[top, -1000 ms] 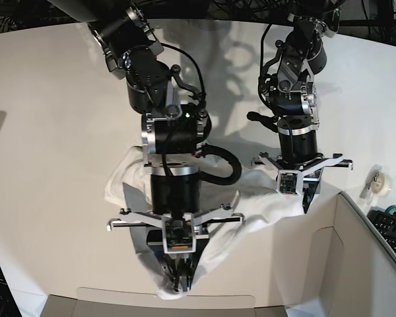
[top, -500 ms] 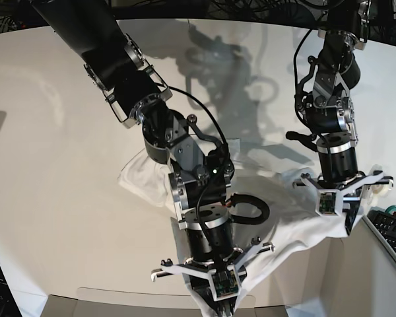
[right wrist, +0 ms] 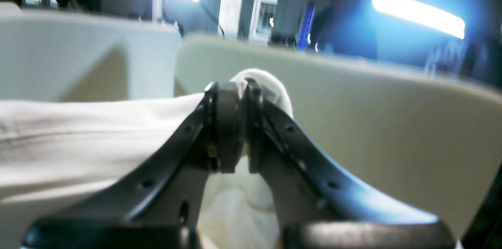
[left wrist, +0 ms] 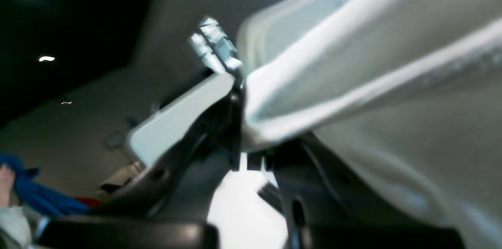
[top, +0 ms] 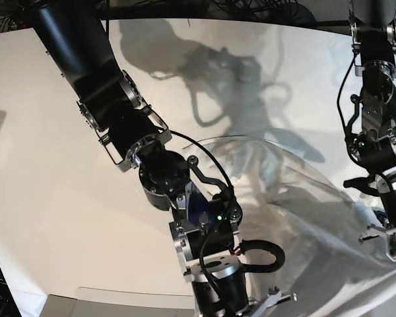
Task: Layout the t-shirt on the table in an organized manner, then fold the t-shirt properly
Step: 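Lift the stretched shirt high and swing it over the table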
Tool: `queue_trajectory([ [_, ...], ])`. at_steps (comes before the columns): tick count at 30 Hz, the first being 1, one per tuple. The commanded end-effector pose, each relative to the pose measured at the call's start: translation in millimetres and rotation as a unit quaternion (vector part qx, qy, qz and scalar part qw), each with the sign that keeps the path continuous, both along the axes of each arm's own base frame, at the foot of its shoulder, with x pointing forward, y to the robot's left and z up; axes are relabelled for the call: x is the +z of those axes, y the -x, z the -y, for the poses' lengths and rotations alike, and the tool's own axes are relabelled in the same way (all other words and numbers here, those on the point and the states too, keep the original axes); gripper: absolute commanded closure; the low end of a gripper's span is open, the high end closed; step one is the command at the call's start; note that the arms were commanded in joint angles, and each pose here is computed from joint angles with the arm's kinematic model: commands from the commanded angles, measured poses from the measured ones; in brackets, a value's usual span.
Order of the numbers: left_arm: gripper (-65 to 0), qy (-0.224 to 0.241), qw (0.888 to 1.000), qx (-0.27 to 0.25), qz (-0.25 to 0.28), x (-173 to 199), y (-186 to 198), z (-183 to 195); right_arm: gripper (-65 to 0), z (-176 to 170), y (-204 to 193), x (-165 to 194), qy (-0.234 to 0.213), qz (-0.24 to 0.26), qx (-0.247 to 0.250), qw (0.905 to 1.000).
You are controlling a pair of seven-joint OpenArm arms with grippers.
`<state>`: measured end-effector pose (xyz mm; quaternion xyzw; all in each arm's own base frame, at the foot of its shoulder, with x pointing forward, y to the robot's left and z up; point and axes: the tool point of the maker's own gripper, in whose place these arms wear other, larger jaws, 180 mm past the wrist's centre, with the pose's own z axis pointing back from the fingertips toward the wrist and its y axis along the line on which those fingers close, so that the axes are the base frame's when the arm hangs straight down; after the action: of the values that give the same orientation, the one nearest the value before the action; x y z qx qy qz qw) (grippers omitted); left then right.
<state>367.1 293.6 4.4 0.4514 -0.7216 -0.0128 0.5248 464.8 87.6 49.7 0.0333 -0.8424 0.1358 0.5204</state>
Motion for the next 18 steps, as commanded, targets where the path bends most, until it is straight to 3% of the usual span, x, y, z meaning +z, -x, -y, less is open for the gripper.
queue_trajectory([
  [1,0.0,-0.024,0.998,0.009,0.051,35,10,-2,0.0,3,15,48,-0.013,0.069,-0.002,0.9975],
  [6,0.0,-0.045,0.994,0.015,0.100,78,18,-4,0.0,3,33,90,-0.022,0.148,0.008,0.9887],
  [10,0.0,-0.064,0.991,0.018,0.119,101,23,-3,0.0,3,40,98,-0.027,0.173,0.012,0.9846],
  [13,0.0,-0.082,0.988,0.025,0.127,115,28,-5,0.0,2,38,90,-0.027,0.165,0.013,0.9858],
  [18,0.0,-0.114,0.984,0.046,0.129,127,38,-14,0.0,2,25,41,-0.026,0.111,0.011,0.9934],
])
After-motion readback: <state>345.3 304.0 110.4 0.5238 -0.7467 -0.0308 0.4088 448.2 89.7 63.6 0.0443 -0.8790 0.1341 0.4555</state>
